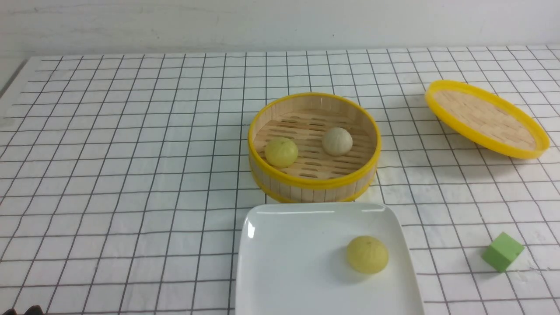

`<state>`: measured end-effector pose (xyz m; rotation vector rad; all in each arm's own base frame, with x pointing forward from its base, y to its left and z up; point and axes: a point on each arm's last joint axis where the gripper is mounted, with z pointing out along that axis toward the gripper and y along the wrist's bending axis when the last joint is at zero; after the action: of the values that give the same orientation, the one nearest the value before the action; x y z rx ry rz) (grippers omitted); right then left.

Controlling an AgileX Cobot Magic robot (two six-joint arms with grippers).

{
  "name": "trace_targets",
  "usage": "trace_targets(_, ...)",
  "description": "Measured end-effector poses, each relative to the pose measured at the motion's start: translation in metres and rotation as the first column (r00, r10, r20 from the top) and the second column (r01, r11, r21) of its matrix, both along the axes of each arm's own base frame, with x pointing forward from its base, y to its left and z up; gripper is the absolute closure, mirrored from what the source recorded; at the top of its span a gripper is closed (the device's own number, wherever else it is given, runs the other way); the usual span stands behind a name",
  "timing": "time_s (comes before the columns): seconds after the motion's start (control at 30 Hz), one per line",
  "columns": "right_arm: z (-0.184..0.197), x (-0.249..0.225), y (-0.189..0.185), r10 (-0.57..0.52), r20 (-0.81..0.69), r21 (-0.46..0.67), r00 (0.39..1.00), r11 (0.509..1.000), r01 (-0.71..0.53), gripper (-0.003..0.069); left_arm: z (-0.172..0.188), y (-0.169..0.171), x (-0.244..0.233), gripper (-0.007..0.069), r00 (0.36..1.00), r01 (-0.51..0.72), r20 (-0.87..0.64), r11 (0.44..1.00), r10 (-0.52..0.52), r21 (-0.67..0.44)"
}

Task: Put the steamed buns into the plate on the white-black tablecloth.
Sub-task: 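Reach toward a bun in the bamboo steamer with the right gripper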

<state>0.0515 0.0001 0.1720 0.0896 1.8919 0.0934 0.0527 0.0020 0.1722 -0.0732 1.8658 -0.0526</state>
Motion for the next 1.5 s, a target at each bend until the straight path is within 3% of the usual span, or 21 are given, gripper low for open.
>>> trace_targets(0.4,0.0,0.0,0.0,-0.003,0.012,-0.004,1.0,1.0,0.003,0.0419,0.0,0.0,0.0,0.0384,1.0,-0.003,0.0,1.0,0.003,-0.001)
trace_targets(0.47,0.001,0.001,0.001,-0.01,0.026,0.069,1.0,0.998,0.009,0.0419,0.0,0.0,0.0,0.0384,1.0,-0.01,0.003,0.999,0.01,-0.049)
trace_targets(0.5,0.002,0.001,0.004,-0.029,0.035,0.219,0.999,0.975,0.021,0.0419,0.001,-0.003,0.0,0.0384,1.0,-0.025,0.002,0.983,0.026,-0.182)
trace_targets(0.57,0.005,0.002,0.007,-0.06,0.036,0.445,0.998,0.895,0.038,0.0419,0.001,-0.008,0.0,0.0384,0.998,-0.056,-0.02,0.884,0.053,-0.464)
trace_targets(0.6,0.007,0.002,0.009,-0.082,0.026,0.585,0.996,0.81,0.051,0.0419,0.001,-0.011,0.0,0.0384,0.996,-0.091,-0.056,0.752,0.072,-0.652)
trace_targets(0.63,0.007,0.002,0.011,-0.089,0.013,0.661,0.996,0.748,0.058,0.0419,0.001,-0.013,0.0,0.0384,0.994,-0.105,-0.075,0.669,0.074,-0.736)
trace_targets(0.67,0.008,0.002,0.012,-0.094,-0.001,0.715,0.996,0.696,0.067,0.0419,0.002,-0.015,0.0,0.0384,0.992,-0.129,-0.104,0.546,0.077,-0.828)
trace_targets(0.73,0.008,0.002,0.014,-0.1,-0.028,0.801,0.995,0.593,0.082,0.0419,0.003,-0.018,-0.001,0.0384,0.986,-0.165,-0.148,0.356,0.076,-0.92)
trace_targets(0.77,0.009,0.002,0.014,-0.1,-0.031,0.808,0.994,0.583,0.084,0.0419,0.003,-0.018,-0.001,0.0384,0.986,-0.168,-0.15,0.348,0.077,-0.923)
trace_targets(0.8,0.009,0.002,0.015,-0.1,-0.04,0.835,0.994,0.544,0.088,0.0419,0.004,-0.019,-0.001,0.0384,0.983,-0.181,-0.167,0.277,0.075,-0.944)
trace_targets(0.83,0.009,0.002,0.015,-0.1,-0.04,0.844,0.994,0.529,0.087,0.0419,0.004,-0.019,-0.001,0.0384,0.982,-0.187,-0.173,0.246,0.075,-0.951)
trace_targets(0.9,0.01,0.002,0.015,-0.102,-0.036,0.852,0.994,0.517,0.084,0.0419,0.005,-0.019,0.0,0.0384,0.982,-0.184,-0.171,0.215,0.079,-0.959)
trace_targets(1.03,0.011,0.002,0.015,-0.105,-0.031,0.858,0.994,0.508,0.08,0.0419,0.008,-0.018,0.001,0.0384,0.986,-0.155,-0.138,0.206,0.095,-0.966)
trace_targets(1.2,0.013,0.003,0.013,-0.12,-0.004,0.861,0.993,0.504,0.064,0.0421,0.011,-0.017,0.001,0.0395,0.99,-0.123,-0.101,0.249,0.1,-0.961)
trace_targets(1.27,0.022,0.002,0.012,-0.127,0.045,0.845,0.991,0.534,0.03,0.0443,0.04,-0.017,-0.003,0.0433,0.997,-0.028,0.001,0.351,0.082,-0.936)
trace_targets(1.33,0.044,-0.001,0.012,-0.114,0.129,0.781,0.985,0.624,-0.03,0.0487,0.079,-0.016,-0.012,0.0496,0.985,0.101,0.158,0.51,0.07,-0.854)
trace_targets(1.37,0.047,-0.001,0.012,-0.111,0.136,0.771,0.984,0.635,-0.035,0.0492,0.083,-0.016,-0.013,0.0503,0.983,0.108,0.169,0.526,0.067,-0.843)
trace_targets(1.4,0.058,-0.003,0.012,-0.094,0.165,0.718,0.982,0.694,-0.054,0.0517,0.099,-0.015,-0.017,0.0537,0.976,0.138,0.211,0.587,0.057,-0.798)
trace_targets(1.43,0.083,-0.006,0.012,-0.048,0.161,0.576,0.986,0.815,-0.054,0.058,0.131,-0.015,-0.021,0.06,0.973,0.145,0.231,0.708,0.027,-0.691)
trace_targets(1.47,0.093,-0.006,0.011,-0.022,0.111,0.481,0.994,0.876,-0.035,0.0615,0.138,-0.016,-0.016,0.0613,0.986,0.105,0.165,0.742,0.008,-0.662)
trace_targets(1.5,0.095,-0.006,0.011,-0.016,0.097,0.456,0.995,0.889,-0.031,0.0621,0.139,-0.016,-0.015,0.0615,0.989,0.096,0.15,0.749,0.004,-0.655)
